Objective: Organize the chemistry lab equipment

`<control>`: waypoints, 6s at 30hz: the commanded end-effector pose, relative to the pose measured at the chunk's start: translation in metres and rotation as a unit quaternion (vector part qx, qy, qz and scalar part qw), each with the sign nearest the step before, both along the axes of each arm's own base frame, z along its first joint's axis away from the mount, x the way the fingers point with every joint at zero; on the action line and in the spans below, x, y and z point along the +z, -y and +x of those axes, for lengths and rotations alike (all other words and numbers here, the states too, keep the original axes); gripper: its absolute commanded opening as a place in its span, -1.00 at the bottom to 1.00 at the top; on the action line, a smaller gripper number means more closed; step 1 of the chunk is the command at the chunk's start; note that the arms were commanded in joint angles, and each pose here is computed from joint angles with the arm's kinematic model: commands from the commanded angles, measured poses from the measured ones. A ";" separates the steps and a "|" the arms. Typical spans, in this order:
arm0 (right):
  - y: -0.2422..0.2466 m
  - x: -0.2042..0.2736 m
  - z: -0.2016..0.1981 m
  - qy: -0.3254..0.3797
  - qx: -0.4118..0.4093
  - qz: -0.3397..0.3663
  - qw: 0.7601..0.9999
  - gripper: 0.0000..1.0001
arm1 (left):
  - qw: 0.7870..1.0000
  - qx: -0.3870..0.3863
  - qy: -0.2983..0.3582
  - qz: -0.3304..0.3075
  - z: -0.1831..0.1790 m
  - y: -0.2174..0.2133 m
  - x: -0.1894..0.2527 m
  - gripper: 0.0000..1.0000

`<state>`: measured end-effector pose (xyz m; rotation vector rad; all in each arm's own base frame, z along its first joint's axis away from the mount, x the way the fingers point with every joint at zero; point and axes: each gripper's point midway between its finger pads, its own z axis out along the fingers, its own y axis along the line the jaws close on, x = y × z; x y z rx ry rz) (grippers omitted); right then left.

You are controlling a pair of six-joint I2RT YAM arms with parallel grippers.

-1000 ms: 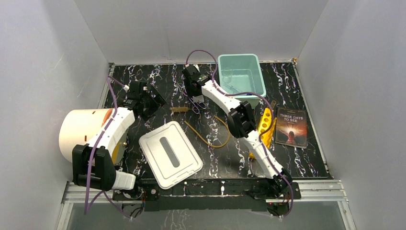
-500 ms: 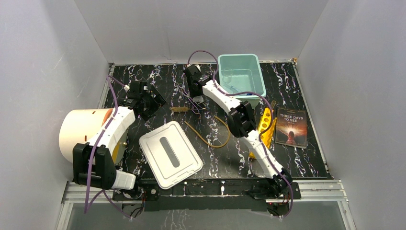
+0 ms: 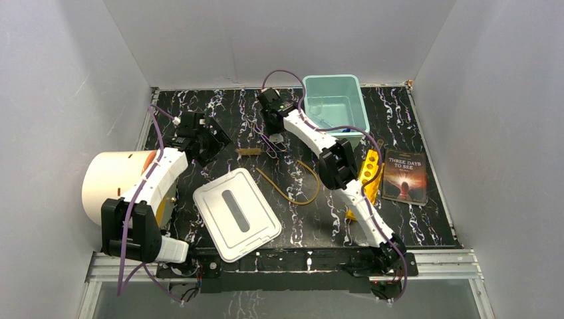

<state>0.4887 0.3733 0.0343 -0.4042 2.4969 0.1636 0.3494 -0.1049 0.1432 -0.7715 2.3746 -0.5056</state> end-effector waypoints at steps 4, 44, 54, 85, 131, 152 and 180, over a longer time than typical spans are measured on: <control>-0.003 0.076 -0.029 -0.007 0.052 0.069 0.996 -0.28 | 0.999 -0.021 0.029 -0.041 0.007 0.015 0.016 0.70; -0.010 0.096 -0.139 -0.006 0.194 0.208 0.959 -0.20 | 0.978 -0.131 0.021 -0.164 0.031 0.122 -0.025 0.11; 0.024 0.056 -0.123 -0.015 0.106 0.108 0.988 0.10 | 0.985 -0.110 -0.049 -0.126 0.019 0.109 -0.054 0.18; 0.020 0.008 -0.137 -0.169 0.150 0.126 0.966 0.11 | 0.978 -0.139 -0.147 -0.056 0.016 0.118 -0.124 -0.40; 0.052 0.103 -0.127 -0.035 0.128 0.132 0.982 -1.00 | 0.989 -0.146 -0.031 -0.021 0.031 0.098 -0.019 0.41; 0.044 0.020 -0.196 -0.208 0.044 0.181 0.960 0.40 | 0.963 -0.247 -0.093 -0.044 0.032 0.139 -0.096 -0.31; 0.000 0.019 -0.172 -0.203 0.048 0.275 0.938 -0.59 | 0.957 -0.220 -0.186 0.039 -0.016 0.105 -0.131 -0.73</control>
